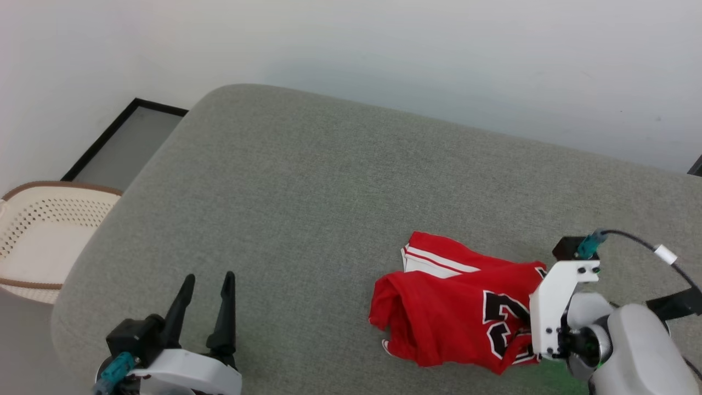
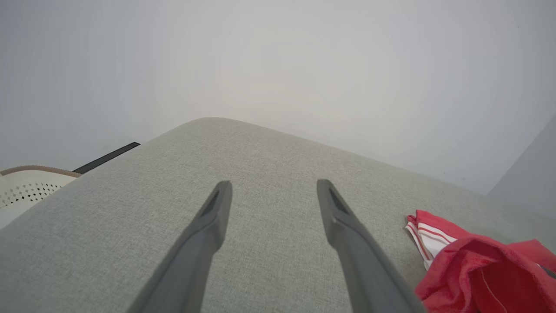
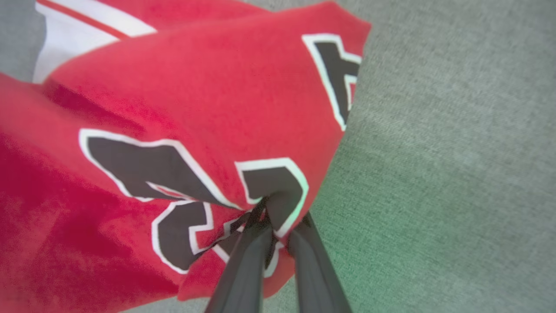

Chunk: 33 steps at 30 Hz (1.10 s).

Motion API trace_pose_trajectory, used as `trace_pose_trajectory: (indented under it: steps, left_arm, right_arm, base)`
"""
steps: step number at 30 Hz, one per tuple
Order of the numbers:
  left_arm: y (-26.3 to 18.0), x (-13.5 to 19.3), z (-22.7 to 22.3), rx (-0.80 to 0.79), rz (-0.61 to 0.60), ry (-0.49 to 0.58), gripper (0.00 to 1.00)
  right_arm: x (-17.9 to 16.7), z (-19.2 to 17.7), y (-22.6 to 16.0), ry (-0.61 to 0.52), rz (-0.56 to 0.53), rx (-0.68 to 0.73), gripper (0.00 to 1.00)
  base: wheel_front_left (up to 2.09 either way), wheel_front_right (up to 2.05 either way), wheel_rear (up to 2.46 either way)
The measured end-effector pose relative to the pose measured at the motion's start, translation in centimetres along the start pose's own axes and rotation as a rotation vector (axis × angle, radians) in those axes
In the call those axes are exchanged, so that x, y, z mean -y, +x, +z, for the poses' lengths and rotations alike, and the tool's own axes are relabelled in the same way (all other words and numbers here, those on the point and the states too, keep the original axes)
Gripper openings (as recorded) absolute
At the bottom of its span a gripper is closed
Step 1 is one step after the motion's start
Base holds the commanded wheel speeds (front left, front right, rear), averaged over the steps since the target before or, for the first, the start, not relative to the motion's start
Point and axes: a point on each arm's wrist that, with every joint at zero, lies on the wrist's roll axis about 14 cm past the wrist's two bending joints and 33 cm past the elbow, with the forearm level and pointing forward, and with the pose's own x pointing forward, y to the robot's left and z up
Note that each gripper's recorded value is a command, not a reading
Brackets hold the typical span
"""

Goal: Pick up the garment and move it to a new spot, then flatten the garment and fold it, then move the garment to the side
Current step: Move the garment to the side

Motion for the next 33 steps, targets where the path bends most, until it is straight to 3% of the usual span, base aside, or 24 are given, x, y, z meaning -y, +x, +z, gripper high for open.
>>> trace_pose_trajectory:
  steps: [11, 27, 33]
  left_arm:
    - [0.2, 0.5, -0.2, -0.007, -0.019, -0.002, 1.0]
    - [2.4, 3.9, -0.8, -0.032, -0.14, 0.031, 1.0]
    - [4.3, 5.7, -1.1, -0.037, -0.194, 0.034, 1.0]
  right_arm:
    - [3.5, 2.2, -1.4, 0.068, -0.033, 0.069, 0.0]
    - [13.2, 4.7, -4.6, 0.103, -0.207, 0.169, 0.0]
    - [18.4, 4.9, -6.4, 0.136, -0.304, 0.205, 0.0]
  base:
    - [0.0, 0.0, 0.0]
    - [0.0, 0.0, 0.0]
    - [0.0, 0.0, 0.0]
